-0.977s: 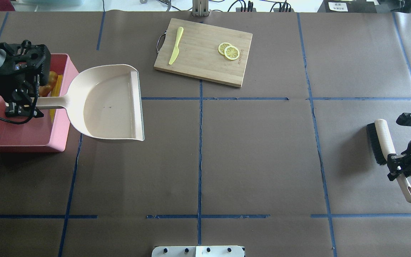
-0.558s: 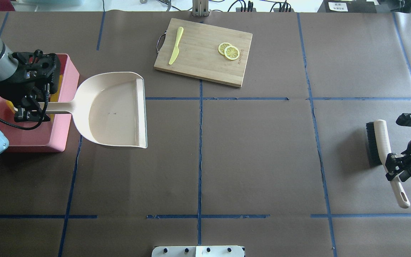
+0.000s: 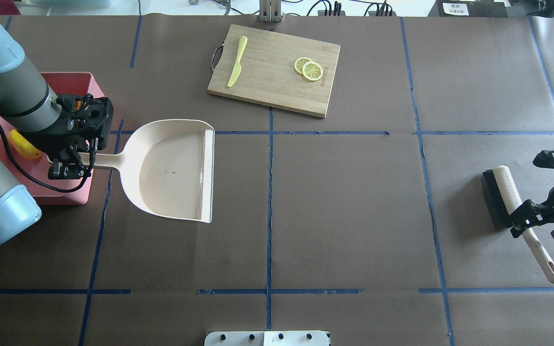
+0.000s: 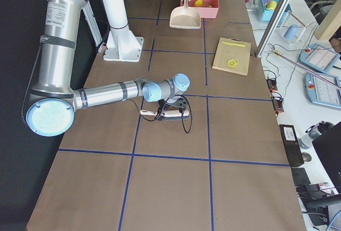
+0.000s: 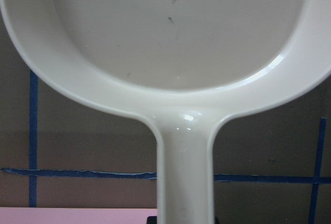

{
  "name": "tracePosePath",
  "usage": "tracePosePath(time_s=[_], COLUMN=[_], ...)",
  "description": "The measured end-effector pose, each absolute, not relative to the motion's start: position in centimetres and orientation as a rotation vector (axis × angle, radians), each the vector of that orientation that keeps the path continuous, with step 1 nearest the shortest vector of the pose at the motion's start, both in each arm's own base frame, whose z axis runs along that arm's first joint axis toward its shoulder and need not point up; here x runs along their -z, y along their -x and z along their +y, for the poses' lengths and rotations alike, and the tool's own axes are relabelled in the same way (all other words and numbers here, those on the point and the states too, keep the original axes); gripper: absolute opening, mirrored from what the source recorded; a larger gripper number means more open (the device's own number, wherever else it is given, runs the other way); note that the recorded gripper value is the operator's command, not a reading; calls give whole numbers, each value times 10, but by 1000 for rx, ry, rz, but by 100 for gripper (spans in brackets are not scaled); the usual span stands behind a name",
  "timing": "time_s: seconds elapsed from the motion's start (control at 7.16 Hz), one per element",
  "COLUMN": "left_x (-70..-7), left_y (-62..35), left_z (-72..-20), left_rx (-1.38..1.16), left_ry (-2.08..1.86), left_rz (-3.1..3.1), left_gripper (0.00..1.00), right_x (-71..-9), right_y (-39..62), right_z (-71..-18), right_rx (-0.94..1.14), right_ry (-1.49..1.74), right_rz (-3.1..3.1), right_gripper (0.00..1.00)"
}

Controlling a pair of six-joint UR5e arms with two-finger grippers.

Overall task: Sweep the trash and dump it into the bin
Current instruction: 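Lower the dustpan beside the bin with the left while the right sets the brush down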

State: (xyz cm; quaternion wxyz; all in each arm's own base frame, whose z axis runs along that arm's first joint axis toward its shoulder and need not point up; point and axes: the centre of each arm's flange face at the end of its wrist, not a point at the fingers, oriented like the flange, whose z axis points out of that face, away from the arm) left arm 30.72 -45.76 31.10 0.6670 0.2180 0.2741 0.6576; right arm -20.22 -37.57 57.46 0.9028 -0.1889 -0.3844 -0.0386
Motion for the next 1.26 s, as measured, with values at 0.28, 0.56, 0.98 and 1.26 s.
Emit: tracePosePath(time_s=[0.28, 0.56, 0.98, 1.26], left_x=[-312, -305, -320, -325], left_y=[-328, -364, -415, -420], left_z=[-456, -453, -466, -471], left_rx=[-1512, -1528, -1457, -1438], left_ry=[-488, -486, -555, -574], left_rz=[612, 632, 642, 623], left_gripper=[2, 2, 7, 8], right_x=[-564, -559, -549, -546], right_y=[189, 155, 134, 133], right_z=[-383, -400, -416, -420], right_rx=[56, -19, -62, -68], right_ry=[356, 300, 244, 236], right_rz=[-806, -817, -819, -822], right_gripper=[100, 100, 100, 100])
